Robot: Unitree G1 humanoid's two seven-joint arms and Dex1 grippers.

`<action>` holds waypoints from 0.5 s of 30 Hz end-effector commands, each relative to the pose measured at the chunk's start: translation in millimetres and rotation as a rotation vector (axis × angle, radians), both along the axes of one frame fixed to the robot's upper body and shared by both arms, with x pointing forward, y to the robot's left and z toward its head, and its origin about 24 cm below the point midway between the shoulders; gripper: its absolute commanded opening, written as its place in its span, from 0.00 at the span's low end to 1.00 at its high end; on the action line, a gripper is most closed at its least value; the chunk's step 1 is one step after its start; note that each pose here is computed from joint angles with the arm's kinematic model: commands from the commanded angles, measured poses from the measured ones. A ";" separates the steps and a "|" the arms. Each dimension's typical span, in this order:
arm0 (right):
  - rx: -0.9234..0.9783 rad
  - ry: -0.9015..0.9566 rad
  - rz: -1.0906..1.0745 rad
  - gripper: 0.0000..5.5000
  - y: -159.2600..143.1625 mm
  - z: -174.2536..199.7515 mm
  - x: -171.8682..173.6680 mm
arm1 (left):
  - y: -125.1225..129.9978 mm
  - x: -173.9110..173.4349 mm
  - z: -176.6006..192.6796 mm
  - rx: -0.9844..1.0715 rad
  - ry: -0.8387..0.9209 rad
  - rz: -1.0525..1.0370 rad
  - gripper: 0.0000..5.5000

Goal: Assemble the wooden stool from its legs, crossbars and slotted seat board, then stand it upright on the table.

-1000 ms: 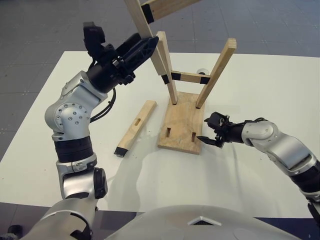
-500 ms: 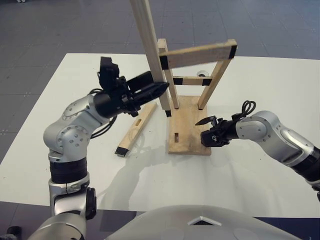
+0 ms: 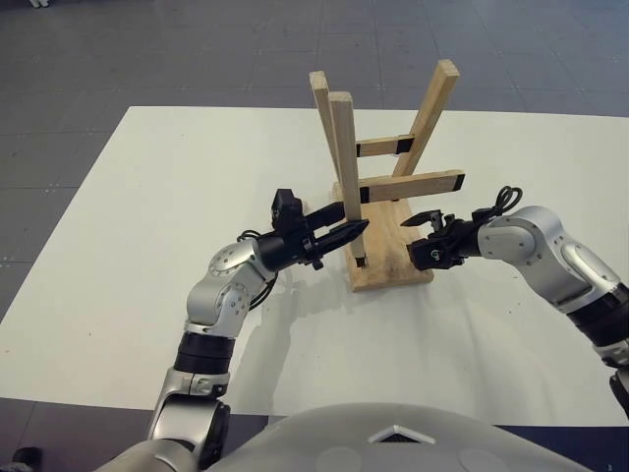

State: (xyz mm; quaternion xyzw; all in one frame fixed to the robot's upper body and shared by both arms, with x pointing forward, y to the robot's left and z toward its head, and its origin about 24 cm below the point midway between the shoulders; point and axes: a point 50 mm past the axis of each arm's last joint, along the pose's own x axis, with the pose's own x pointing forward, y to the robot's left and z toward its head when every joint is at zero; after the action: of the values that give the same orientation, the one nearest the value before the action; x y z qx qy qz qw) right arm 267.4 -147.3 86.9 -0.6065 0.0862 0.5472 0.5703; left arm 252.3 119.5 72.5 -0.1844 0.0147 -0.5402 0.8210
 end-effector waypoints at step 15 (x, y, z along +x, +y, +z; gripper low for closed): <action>-0.044 0.108 -0.029 0.67 -0.1 -31.0 -13.5 | -16.0 12.4 -21.2 0.039 0.016 0.019 0.39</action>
State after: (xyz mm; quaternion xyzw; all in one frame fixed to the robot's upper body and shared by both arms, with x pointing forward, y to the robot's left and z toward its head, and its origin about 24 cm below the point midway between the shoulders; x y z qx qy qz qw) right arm 267.0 -146.3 85.6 -0.6048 0.0887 0.5411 0.5775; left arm 260.2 106.9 49.4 -0.1907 0.0388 -0.5275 0.8270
